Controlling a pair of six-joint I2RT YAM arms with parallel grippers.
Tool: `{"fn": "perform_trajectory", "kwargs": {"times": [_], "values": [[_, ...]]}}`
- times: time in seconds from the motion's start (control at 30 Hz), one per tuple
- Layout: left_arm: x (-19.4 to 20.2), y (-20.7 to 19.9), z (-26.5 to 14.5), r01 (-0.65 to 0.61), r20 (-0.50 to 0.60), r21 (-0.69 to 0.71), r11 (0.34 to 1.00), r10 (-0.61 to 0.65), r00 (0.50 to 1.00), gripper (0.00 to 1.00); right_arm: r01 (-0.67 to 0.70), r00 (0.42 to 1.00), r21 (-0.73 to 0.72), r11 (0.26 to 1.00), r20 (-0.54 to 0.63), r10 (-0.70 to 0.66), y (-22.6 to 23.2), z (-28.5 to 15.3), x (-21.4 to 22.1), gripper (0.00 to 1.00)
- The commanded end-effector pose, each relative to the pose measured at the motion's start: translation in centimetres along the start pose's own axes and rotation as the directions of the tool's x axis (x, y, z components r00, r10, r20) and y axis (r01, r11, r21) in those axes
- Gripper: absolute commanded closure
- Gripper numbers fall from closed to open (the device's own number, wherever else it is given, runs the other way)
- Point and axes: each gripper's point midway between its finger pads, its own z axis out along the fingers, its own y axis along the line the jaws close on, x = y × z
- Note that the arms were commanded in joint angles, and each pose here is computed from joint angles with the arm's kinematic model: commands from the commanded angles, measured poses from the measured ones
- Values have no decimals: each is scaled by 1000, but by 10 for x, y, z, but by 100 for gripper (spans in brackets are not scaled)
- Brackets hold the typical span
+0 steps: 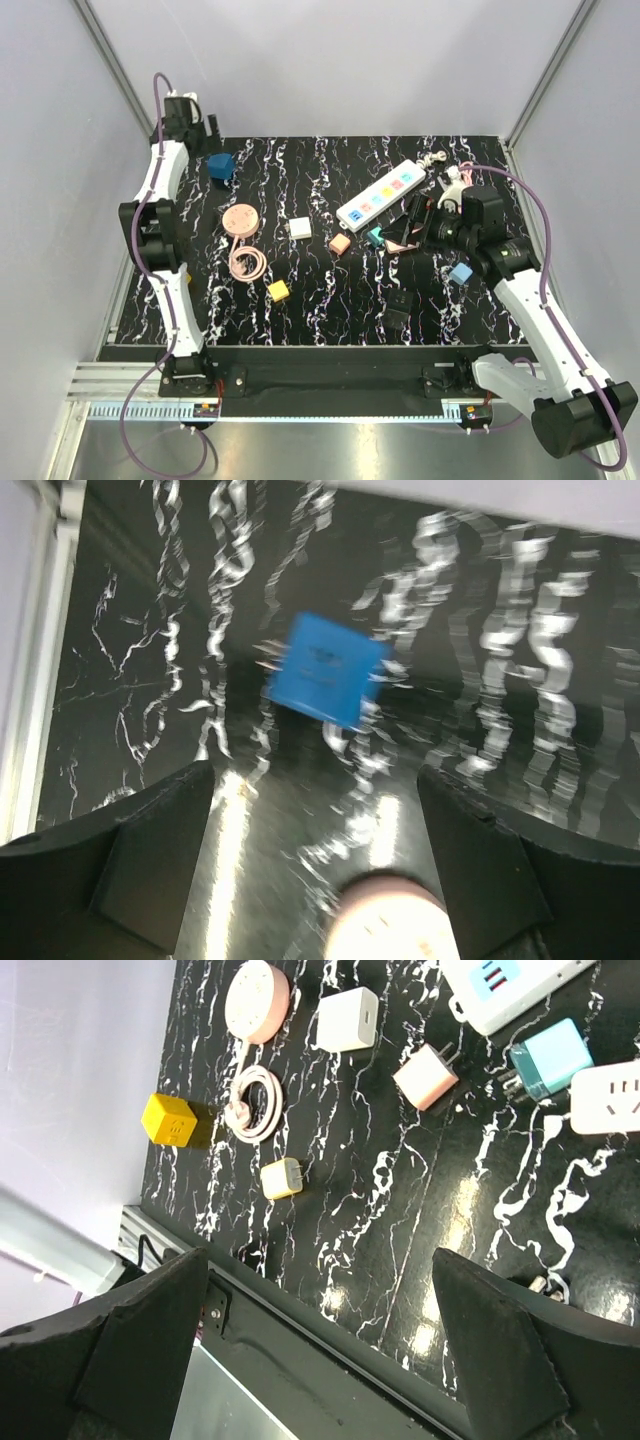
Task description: Insert the plug
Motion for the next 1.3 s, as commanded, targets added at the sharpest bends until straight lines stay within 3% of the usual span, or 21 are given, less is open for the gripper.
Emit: {"fn": "perform_trajectory", "kwargs": {"times": [0.0,0.17,0.4,0.57,0.7,0.73,0.8,0.9,1.03,1.17,1.27], "values": [[-25,-4,11,-20,49,89,996,16,999,14,49,997,-77,996,60,-44,24,-2,-23,0],[-8,-4,57,-73,24,108,992,70,997,14,45,998,-101,994,43,-41,28,1,-24,0],[11,-4,84,-118,9,124,985,118,993,16,44,998,-80,996,41,-41,22,8,-26,0],[17,-3,93,-117,3,132,984,118,993,31,46,998,-60,997,42,-44,16,10,-24,0],[23,-1,96,-123,-9,120,985,125,992,30,48,998,-51,997,37,-47,12,12,-22,0],[24,-4,96,-122,-10,135,983,125,992,34,53,998,-49,997,38,-51,11,12,-22,0],[24,-7,95,-126,-9,149,981,129,992,55,60,997,-40,997,42,-58,9,12,-21,0],[16,-16,81,-117,4,172,978,118,993,77,71,996,-23,997,48,-69,4,14,-21,0],[-12,-47,27,-125,62,249,960,113,992,98,52,997,21,998,59,-53,-10,24,-21,0],[-31,-100,-55,14,57,418,908,-42,997,100,62,994,249,967,69,-82,-42,36,-47,1],[-29,-158,-131,104,-13,614,783,-121,993,100,205,973,207,956,58,-222,-13,54,-75,1]]}}
